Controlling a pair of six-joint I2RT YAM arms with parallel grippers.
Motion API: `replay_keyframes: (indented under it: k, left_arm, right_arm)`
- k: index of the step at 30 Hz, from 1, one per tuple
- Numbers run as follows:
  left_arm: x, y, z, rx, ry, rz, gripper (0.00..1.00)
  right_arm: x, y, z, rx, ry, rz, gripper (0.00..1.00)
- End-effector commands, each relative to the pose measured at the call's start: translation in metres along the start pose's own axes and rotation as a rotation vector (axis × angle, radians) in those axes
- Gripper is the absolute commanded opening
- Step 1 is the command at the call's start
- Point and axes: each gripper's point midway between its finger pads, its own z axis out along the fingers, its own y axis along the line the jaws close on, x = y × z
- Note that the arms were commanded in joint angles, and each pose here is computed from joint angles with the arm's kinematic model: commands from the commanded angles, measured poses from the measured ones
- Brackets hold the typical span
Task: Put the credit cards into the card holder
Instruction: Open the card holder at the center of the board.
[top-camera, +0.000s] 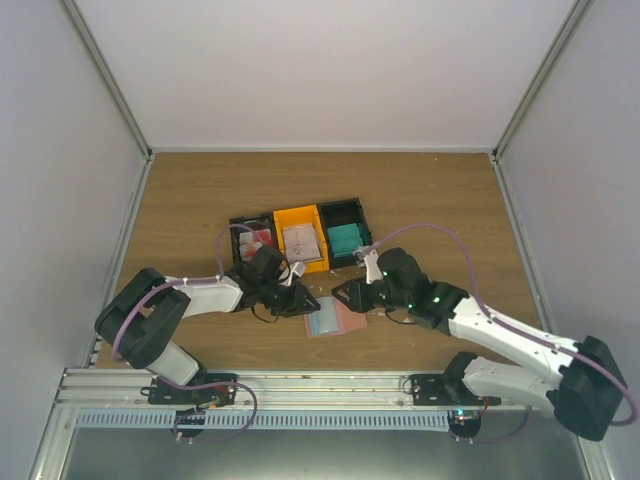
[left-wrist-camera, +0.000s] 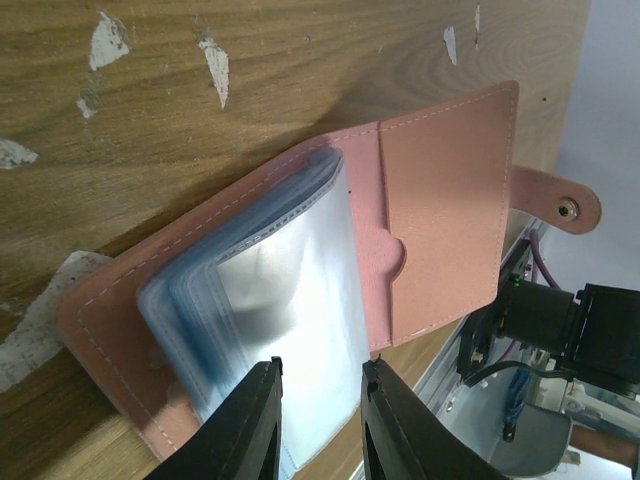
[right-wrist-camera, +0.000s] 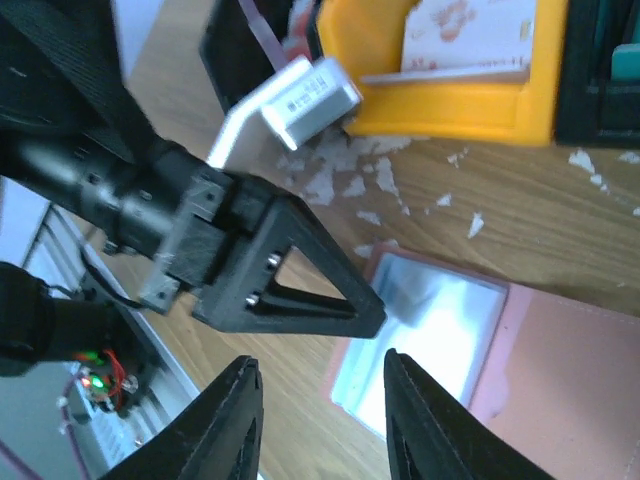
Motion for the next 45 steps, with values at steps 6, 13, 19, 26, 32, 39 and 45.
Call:
replay_keyframes:
  k: [6,13,19,26,32,39,45]
  left_arm:
    - [-0.005,-0.002,0.003,-0.013,-0.024,0.021,0.26]
    - [-0.002,0.007,0.008,-0.069,-0.024,0.005,0.32]
    - [0.002,0.009,0.013,-0.079,-0.007,0.008,0.34]
    - [0.003,-0.006,0.019,-0.029,0.010,0.025,0.33]
    - [0.001,-0.023,0.022,0.015,0.019,0.062,0.32]
    - [0.000,-0.038,0.019,0.049,0.018,0.105,0.26]
    - [0.002,-0.054,0.021,0.114,0.040,0.145,0.30]
  right_arm:
    - [0.054,-0.048,0.036,0.145,0.202,0.062,0.35]
    - [0.081,-0.075,0.048,0.258,0.299,0.079,0.50]
    - [0.095,-0.088,0.053,0.322,0.331,0.098,0.50]
    - [0.108,-0.093,0.057,0.307,0.342,0.128,0.48]
    - [0.110,-0.096,0.056,0.316,0.342,0.131,0.47]
    - [0.102,-0.098,0.054,0.335,0.310,0.130,0.45]
    - [0.079,-0.098,0.040,0.376,0.195,0.138,0.44]
